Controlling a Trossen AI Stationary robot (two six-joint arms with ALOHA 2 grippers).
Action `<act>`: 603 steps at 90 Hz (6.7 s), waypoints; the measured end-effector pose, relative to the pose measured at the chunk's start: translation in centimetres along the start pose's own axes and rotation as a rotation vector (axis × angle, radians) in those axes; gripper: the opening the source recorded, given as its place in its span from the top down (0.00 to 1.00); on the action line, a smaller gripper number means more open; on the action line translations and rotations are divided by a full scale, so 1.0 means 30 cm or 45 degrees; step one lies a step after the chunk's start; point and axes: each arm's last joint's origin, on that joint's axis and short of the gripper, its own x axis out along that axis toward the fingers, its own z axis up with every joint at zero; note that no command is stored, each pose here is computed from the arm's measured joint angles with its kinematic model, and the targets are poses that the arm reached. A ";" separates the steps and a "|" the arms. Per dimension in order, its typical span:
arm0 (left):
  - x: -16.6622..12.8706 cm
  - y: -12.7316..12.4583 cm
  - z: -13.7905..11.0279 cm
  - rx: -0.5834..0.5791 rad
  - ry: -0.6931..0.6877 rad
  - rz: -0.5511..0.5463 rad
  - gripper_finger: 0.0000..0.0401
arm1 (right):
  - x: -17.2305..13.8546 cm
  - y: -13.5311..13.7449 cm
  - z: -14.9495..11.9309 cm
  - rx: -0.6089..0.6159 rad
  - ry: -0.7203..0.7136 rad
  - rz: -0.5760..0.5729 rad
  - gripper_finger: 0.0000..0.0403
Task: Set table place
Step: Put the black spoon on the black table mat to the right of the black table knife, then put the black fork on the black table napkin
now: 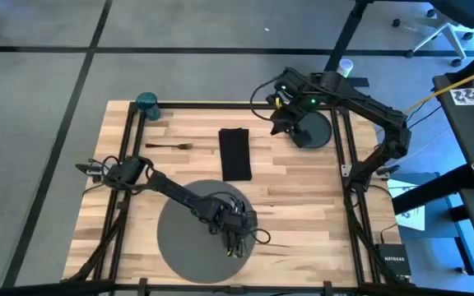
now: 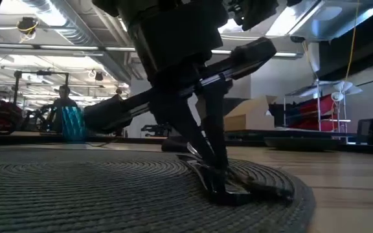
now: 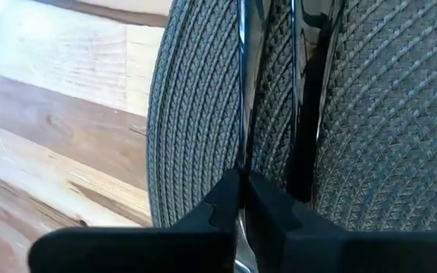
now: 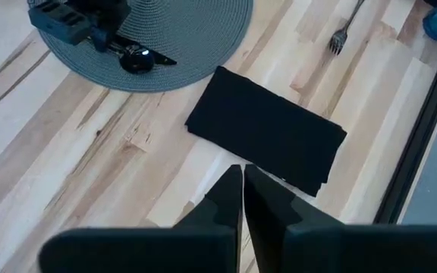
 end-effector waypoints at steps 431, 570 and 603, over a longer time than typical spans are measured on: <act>-0.434 -0.353 -0.471 -2.105 0.123 0.354 1.00 | 0.348 0.455 -0.420 0.034 -0.577 -0.789 1.00; -0.417 -0.483 -1.097 -1.758 0.738 -0.382 0.78 | 0.357 0.457 -0.422 0.075 -0.589 -0.734 1.00; -0.417 -0.480 -1.113 -1.760 0.726 -0.339 0.75 | 0.368 0.463 -0.433 0.117 -0.543 -0.691 1.00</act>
